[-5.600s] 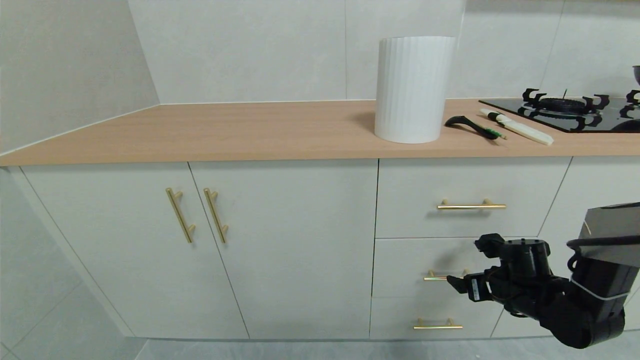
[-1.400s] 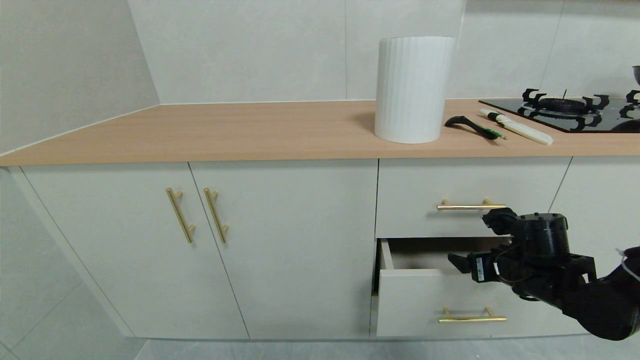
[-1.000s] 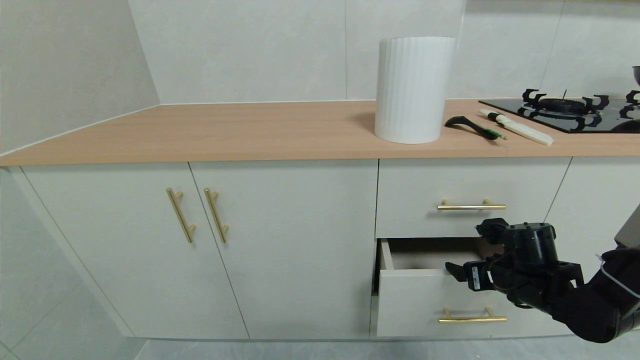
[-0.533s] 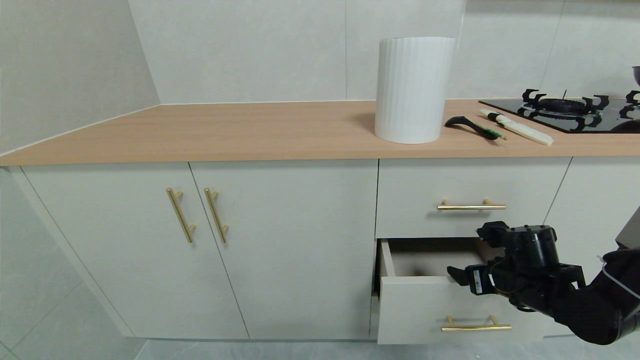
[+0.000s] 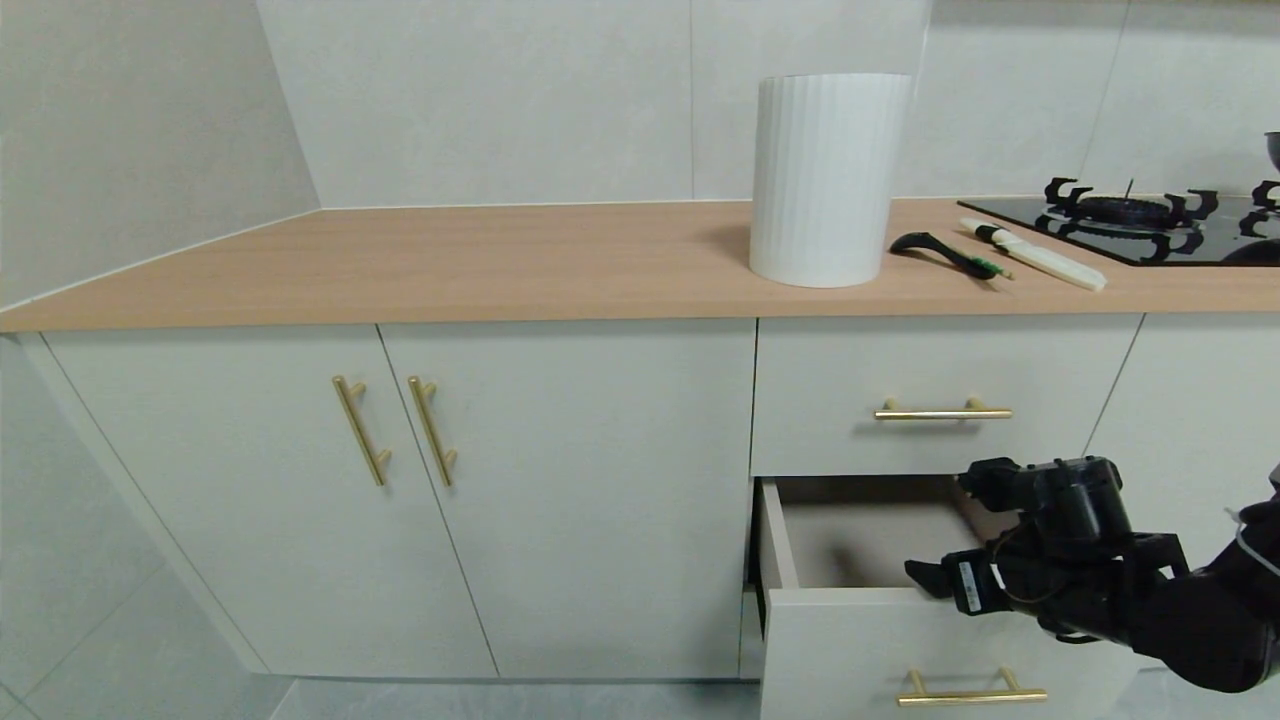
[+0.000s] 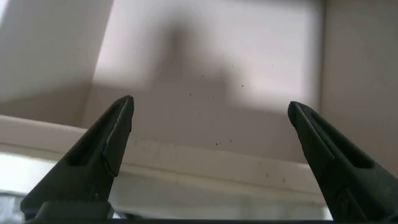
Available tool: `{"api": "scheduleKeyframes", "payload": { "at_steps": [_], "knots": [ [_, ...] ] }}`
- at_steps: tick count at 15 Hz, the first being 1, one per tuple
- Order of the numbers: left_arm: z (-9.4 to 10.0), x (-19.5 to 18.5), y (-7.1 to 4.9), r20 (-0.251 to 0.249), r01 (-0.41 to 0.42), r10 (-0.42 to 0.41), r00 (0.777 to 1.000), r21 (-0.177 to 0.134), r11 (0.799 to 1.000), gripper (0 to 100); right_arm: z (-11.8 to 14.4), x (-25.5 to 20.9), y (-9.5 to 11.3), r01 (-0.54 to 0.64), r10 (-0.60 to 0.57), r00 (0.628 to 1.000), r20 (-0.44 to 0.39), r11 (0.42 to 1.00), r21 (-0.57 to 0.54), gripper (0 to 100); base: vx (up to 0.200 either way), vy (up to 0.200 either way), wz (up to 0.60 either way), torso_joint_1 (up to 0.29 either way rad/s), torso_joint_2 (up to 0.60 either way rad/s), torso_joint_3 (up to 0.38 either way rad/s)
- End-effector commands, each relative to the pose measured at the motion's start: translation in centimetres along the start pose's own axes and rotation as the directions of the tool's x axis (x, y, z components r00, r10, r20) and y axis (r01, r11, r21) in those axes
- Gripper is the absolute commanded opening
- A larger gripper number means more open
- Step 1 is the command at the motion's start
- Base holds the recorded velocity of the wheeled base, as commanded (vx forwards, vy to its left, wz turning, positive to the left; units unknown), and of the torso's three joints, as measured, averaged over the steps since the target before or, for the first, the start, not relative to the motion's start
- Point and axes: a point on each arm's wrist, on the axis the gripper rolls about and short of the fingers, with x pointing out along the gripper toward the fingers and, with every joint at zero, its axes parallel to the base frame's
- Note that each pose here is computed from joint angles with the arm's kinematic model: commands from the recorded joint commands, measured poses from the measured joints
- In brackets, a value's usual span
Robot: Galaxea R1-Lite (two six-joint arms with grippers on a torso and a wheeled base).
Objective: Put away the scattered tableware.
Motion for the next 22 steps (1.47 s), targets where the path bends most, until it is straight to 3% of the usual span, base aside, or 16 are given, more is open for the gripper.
{"api": "scheduleKeyframes", "payload": {
  "at_steps": [1, 12, 15, 19, 22],
  "knots": [
    [0.0, 0.0, 0.0, 0.0, 0.0, 0.0, 1.0, 0.0, 1.0, 100, 0.6, -1.1, 0.0, -0.017, 0.018, 1.0, 0.018, 1.0, -0.014, 100, 0.0, 0.0, 0.0, 0.0, 0.0, 0.0],
    [0.0, 0.0, 0.0, 0.0, 0.0, 0.0, 1.0, 0.0, 1.0, 100, -0.7, -6.4, 1.5, -0.145, 0.107, 0.977, -0.186, 0.968, -0.206, 100, 0.0, 0.0, 0.0, 0.0, 0.0, 0.0],
    [0.0, 0.0, 0.0, 0.0, 0.0, 0.0, 1.0, 0.0, 1.0, 100, -1.2, -7.5, 1.7, -0.175, 0.109, 0.962, -0.25, 0.95, -0.258, 100, 0.0, 0.0, 0.0, 0.0, 0.0, 0.0],
    [0.0, 0.0, 0.0, 0.0, 0.0, 0.0, 1.0, 0.0, 1.0, 100, -2.4, -9.2, 2.0, -0.231, 0.089, 0.911, -0.403, 0.919, -0.319, 100, 0.0, 0.0, 0.0, 0.0, 0.0, 0.0],
    [0.0, 0.0, 0.0, 0.0, 0.0, 0.0, 1.0, 0.0, 1.0, 100, -2.6, -9.4, 2.0, -0.233, 0.08, 0.905, -0.417, 0.915, -0.33, 100, 0.0, 0.0, 0.0, 0.0, 0.0, 0.0]
  ]
}}
